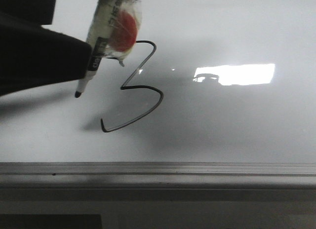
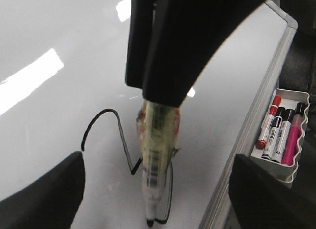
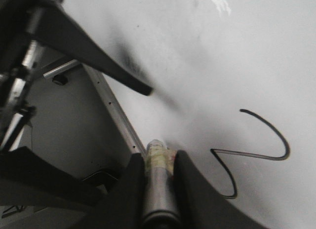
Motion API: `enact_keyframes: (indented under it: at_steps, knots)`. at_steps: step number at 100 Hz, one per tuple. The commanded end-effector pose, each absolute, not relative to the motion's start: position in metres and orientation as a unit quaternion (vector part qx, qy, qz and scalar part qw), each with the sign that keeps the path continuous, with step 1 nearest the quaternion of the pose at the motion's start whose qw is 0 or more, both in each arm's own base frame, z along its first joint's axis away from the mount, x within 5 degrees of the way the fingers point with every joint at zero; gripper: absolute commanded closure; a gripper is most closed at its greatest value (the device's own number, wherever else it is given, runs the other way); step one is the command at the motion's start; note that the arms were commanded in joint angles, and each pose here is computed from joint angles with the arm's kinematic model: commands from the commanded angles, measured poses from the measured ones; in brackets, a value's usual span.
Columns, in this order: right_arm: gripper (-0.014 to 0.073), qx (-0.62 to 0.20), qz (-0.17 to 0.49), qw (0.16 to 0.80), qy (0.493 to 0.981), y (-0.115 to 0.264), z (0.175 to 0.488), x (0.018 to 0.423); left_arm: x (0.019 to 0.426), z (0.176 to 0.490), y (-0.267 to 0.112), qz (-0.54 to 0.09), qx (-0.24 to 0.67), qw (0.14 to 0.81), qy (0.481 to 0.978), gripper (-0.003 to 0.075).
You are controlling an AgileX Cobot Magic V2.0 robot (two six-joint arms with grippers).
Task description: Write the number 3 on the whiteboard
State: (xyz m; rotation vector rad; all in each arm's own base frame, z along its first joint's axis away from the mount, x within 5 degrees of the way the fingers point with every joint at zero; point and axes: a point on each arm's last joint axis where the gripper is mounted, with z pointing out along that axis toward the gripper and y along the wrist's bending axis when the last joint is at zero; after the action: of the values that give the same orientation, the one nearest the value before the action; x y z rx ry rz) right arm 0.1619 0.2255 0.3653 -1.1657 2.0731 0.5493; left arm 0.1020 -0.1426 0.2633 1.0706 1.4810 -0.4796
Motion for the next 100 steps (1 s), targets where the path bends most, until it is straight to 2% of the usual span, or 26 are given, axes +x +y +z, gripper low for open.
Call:
enact_keyframes:
  at_steps: [1,15,22,29,34,38,64,71,76,81,88,93,100]
  knots:
    - [0.0659,-0.448,0.234,0.390,0.769,0.226,0.388,0.155,0.108,0.277,-0.154,-0.240,0.426,0.619,0.615,0.0200]
    - [0.0659,-0.454,0.239,0.391,0.764,0.227,0.389,0.150,0.115,0.265,-0.161,-0.244,0.413,0.595,0.645,0.0281]
    - [0.0659,-0.456,0.237,0.387,0.766,0.227,0.389,0.150,0.117,0.263,-0.161,-0.250,0.397,0.589,0.658,0.0371]
    - [0.0659,-0.457,0.236,0.383,0.767,0.226,0.388,0.149,0.117,0.264,-0.161,-0.252,0.393,0.589,0.660,0.0517]
    - [0.0659,-0.458,0.235,0.382,0.768,0.226,0.388,0.149,0.117,0.264,-0.161,-0.252,0.393,0.589,0.660,0.0659]
    - [0.0659,-0.458,0.235,0.382,0.768,0.226,0.388,0.149,0.117,0.264,-0.161,-0.250,0.397,0.590,0.658,0.0745]
    - [0.0642,-0.454,0.239,0.392,0.764,0.227,0.390,0.150,0.117,0.263,-0.161,-0.251,0.395,0.588,0.659,0.0741]
    - [0.0526,-0.461,0.235,0.395,0.759,0.227,0.390,0.150,0.117,0.263,-0.161,-0.251,0.392,0.584,0.665,0.0741]
    - [0.0380,-0.462,0.234,0.397,0.758,0.227,0.390,0.150,0.117,0.262,-0.160,-0.252,0.389,0.580,0.670,0.0741]
    - [0.0187,-0.462,0.230,0.401,0.757,0.226,0.390,0.152,0.118,0.261,-0.160,-0.258,0.376,0.574,0.680,0.0741]
    - [0.0001,-0.466,0.217,0.411,0.753,0.225,0.391,0.154,0.119,0.259,-0.158,-0.270,0.344,0.558,0.706,0.0741]
    - [-0.0056,-0.466,0.208,0.417,0.752,0.221,0.393,0.155,0.120,0.256,-0.157,-0.285,0.305,0.538,0.732,0.0741]
    - [-0.0057,-0.460,0.207,0.423,0.753,0.216,0.396,0.156,0.122,0.252,-0.154,-0.315,0.225,0.498,0.776,0.0741]
